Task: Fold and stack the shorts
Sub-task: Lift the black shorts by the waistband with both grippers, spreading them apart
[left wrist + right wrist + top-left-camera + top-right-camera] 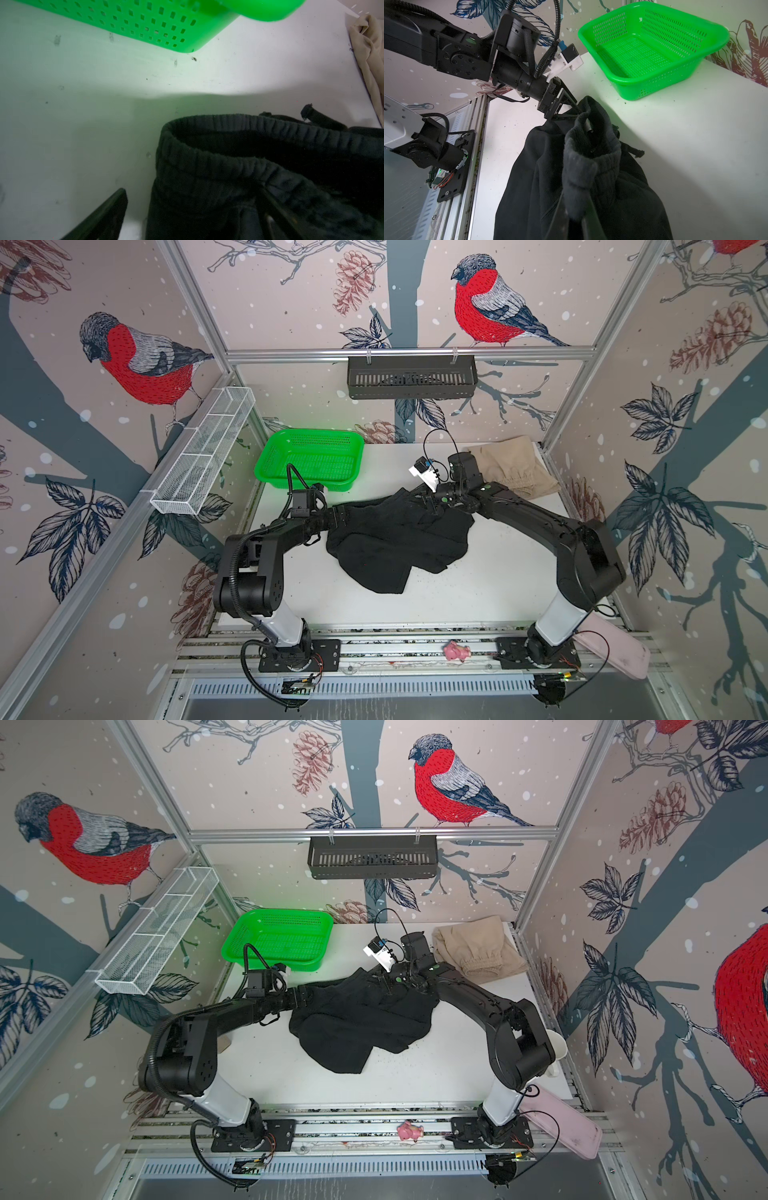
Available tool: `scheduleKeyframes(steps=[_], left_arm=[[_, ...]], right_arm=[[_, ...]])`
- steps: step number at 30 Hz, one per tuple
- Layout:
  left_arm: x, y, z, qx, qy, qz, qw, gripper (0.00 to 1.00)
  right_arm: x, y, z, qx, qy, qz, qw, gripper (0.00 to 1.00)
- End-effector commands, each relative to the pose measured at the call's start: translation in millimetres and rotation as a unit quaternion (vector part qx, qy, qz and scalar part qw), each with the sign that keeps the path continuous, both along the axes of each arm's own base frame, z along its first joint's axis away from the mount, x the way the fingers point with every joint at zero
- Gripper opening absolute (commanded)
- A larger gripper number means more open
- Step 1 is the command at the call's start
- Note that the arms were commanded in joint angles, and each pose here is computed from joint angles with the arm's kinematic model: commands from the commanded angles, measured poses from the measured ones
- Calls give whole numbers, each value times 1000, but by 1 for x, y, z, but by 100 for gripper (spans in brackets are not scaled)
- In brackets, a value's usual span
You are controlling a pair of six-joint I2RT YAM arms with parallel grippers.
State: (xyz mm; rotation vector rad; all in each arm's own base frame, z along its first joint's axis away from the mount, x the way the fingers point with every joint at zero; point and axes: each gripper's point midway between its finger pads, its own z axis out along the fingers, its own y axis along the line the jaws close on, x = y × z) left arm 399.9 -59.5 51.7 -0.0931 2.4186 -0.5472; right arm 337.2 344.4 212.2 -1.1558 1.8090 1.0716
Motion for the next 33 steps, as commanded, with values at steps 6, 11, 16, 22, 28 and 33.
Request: scheduleKeyframes(steps=[6, 11, 16, 22, 28, 33], left_arm=[[14, -27, 16, -52, -36, -50, 997, 30], [15, -35, 26, -64, -41, -65, 995, 0], [16, -45, 78, -51, -76, -84, 992, 0], [8, -88, 198, -60, -190, -148, 969, 0], [-20, -125, 321, -80, -297, -241, 920, 0], [-54, -125, 380, -70, -360, -269, 891, 0]], right_arm=[[1, 2, 8, 23, -1, 4, 1000, 1], [9, -9, 16, 18, -11, -23, 1000, 1], [24, -43, 33, 14, -26, -91, 995, 1], [38, -90, 76, 9, -80, -190, 978, 1], [37, -147, 166, 43, -164, -316, 933, 1], [8, -184, 224, 113, -199, -368, 901, 1]])
